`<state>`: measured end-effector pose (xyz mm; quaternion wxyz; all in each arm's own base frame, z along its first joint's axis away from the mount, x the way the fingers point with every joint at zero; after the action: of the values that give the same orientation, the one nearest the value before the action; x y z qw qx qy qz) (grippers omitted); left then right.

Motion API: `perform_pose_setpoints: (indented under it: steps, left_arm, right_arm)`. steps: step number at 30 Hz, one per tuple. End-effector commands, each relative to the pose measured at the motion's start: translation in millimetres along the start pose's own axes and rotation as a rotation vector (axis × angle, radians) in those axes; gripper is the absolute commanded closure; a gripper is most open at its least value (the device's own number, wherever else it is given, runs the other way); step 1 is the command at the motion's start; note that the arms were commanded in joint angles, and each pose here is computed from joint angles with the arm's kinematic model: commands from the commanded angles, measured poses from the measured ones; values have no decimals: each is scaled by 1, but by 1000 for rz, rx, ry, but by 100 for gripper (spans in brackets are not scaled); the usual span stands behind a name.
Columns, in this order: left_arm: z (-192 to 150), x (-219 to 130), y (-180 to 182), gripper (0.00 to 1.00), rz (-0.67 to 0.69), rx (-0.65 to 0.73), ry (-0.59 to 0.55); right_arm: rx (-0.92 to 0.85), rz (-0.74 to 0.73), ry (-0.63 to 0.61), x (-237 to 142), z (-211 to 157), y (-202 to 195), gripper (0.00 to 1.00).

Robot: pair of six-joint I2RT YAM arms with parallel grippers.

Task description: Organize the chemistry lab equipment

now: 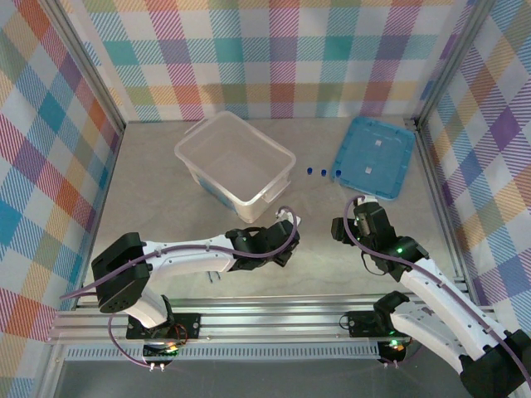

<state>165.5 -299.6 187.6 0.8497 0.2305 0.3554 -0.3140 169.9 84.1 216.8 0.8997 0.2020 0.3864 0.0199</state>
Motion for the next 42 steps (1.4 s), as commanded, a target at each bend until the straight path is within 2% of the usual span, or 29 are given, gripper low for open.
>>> perform_pose_setpoints:
  steps: [1, 6, 12, 21, 28, 35, 42]
  left_arm:
    - [13, -10, 7, 91, 4, 0, -20]
    - [21, -20, 14, 92, 9, -5, -30]
    - [41, -48, 25, 93, 9, -3, -66]
    - [80, -101, 55, 94, 10, -36, -157]
    - [114, -135, 89, 94, 50, -82, -275]
    - [137, -142, 130, 94, 139, -129, -332]
    - [144, -113, 169, 94, 232, -174, -287]
  right_arm:
    - [-6, 4, -16, -4, 2, 1, 35]
    - [-4, 4, -18, -4, 2, 1, 35]
    - [-2, 6, -26, -6, 2, 1, 35]
    - [-1, 13, -28, -7, 3, 1, 35]
    - [-3, 28, -27, -8, 3, 2, 35]
    - [-2, 34, -25, -8, 3, 2, 35]
    - [-1, 33, -20, -7, 2, 2, 35]
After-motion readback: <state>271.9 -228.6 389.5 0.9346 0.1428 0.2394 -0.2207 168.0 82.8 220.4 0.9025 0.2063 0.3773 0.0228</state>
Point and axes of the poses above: each hand's point on the last joint's axis, 136 mm out from that joint toward the fingers, its own x axis out along the fingers, its own y axis along the line the jaws close on, z = x × y, the point moved 10 cm from there along -x, back along the fingers, and after that the axes turned 14 degrees about x, right-handed, at the moved point
